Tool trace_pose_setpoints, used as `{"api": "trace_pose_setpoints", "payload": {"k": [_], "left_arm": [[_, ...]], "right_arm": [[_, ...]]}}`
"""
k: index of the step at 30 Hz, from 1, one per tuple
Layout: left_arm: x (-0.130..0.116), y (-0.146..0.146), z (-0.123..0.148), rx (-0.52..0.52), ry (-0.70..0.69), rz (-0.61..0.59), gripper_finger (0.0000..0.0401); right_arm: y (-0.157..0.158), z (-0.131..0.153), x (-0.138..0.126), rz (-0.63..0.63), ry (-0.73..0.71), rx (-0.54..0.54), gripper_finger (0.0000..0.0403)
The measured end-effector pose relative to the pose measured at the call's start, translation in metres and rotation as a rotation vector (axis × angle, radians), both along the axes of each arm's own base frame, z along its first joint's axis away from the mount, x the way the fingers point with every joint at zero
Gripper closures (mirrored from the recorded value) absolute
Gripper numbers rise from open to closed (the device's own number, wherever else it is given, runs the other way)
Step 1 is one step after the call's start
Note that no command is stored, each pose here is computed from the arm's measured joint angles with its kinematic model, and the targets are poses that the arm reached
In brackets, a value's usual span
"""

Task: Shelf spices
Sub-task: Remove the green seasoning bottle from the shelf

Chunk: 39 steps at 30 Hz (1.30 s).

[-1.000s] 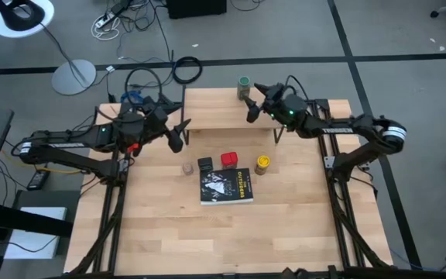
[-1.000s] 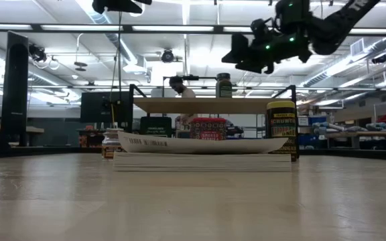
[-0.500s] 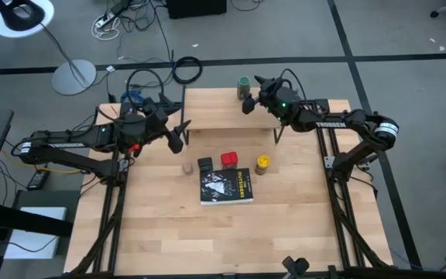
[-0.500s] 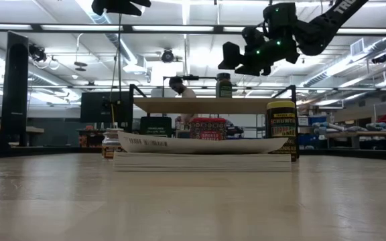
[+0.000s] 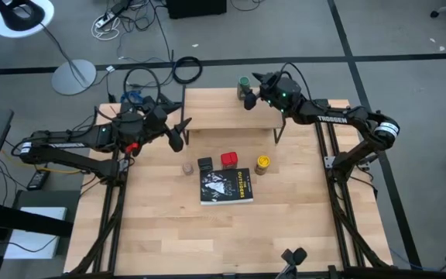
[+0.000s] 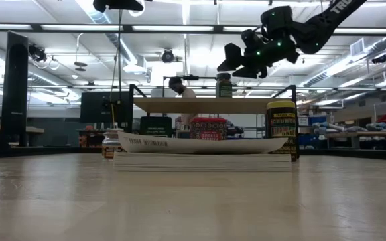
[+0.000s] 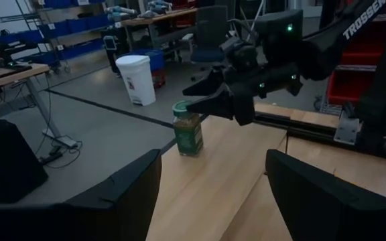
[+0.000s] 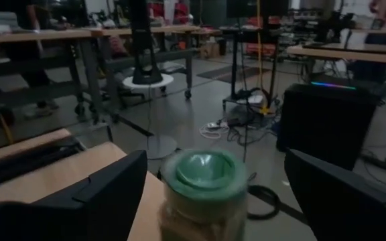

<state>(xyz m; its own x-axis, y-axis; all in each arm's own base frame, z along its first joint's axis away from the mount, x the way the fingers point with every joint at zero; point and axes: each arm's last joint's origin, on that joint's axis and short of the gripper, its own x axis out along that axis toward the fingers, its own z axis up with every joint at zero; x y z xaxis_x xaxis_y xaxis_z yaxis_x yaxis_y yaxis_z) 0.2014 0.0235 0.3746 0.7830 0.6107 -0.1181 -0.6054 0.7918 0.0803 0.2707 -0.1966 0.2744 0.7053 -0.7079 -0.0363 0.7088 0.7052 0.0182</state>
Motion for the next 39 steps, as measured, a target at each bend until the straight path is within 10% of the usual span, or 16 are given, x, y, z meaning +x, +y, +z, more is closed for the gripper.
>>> {"api": "trace_pose_setpoints", "payload": {"k": [28,39], "left_arm": [[0.000,0.000,0.002,-0.020,-0.043,0.003,0.0128],[0.000,0.000,0.001,-0.020,-0.028,0.003,0.0128]], "right_arm": [[-0.020,-0.024,0.009,0.121,0.045,0.081,0.0081],[-0.018,-0.023,0.010,0.116,0.017,0.099,0.0172]]}}
